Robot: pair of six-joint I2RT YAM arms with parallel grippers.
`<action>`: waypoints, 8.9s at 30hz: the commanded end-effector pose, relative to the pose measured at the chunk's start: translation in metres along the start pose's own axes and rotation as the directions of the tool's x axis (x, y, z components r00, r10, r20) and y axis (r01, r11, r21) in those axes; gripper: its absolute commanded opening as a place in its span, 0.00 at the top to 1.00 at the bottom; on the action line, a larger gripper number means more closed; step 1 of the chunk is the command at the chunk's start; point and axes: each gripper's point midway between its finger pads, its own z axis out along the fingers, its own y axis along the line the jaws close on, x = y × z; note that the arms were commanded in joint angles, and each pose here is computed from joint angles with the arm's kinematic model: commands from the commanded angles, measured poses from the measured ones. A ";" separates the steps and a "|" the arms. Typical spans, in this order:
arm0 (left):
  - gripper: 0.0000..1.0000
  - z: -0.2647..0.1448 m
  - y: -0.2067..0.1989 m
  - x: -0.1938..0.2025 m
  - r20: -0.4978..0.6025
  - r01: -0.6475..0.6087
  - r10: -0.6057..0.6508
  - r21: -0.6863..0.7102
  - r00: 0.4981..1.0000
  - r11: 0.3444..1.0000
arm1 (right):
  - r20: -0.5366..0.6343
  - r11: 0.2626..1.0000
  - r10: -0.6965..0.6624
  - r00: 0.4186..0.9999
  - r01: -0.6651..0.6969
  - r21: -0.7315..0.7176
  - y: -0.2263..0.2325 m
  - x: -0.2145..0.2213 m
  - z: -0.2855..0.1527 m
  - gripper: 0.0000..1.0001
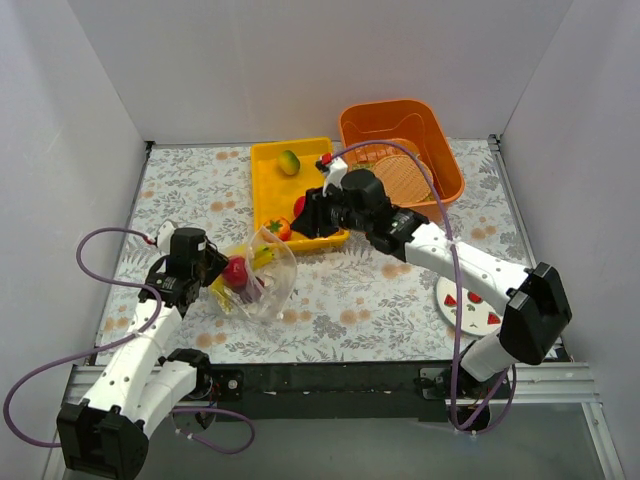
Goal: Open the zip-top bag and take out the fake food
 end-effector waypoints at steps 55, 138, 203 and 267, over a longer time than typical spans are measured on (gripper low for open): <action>0.82 0.027 0.042 0.036 -0.066 0.062 -0.072 -0.135 0.995 0.989 | -0.204 0.990 0.136 0.969 -0.140 -0.001 0.044 0.107 0.116 0.66; 0.99 0.025 0.046 0.034 -0.073 0.144 -0.155 -0.130 0.985 0.981 | -0.245 0.969 -0.201 0.948 0.155 -0.194 0.051 0.126 0.127 0.68; 1.00 0.034 0.099 0.035 0.026 0.130 -0.129 -0.332 0.991 0.934 | -0.175 0.943 -0.323 0.930 0.301 -0.142 0.084 0.123 0.118 0.52; 1.00 0.042 0.098 0.050 -0.030 0.117 -0.131 -0.294 0.991 0.948 | -0.470 0.986 -0.163 0.868 0.127 -0.107 0.080 0.196 0.112 0.26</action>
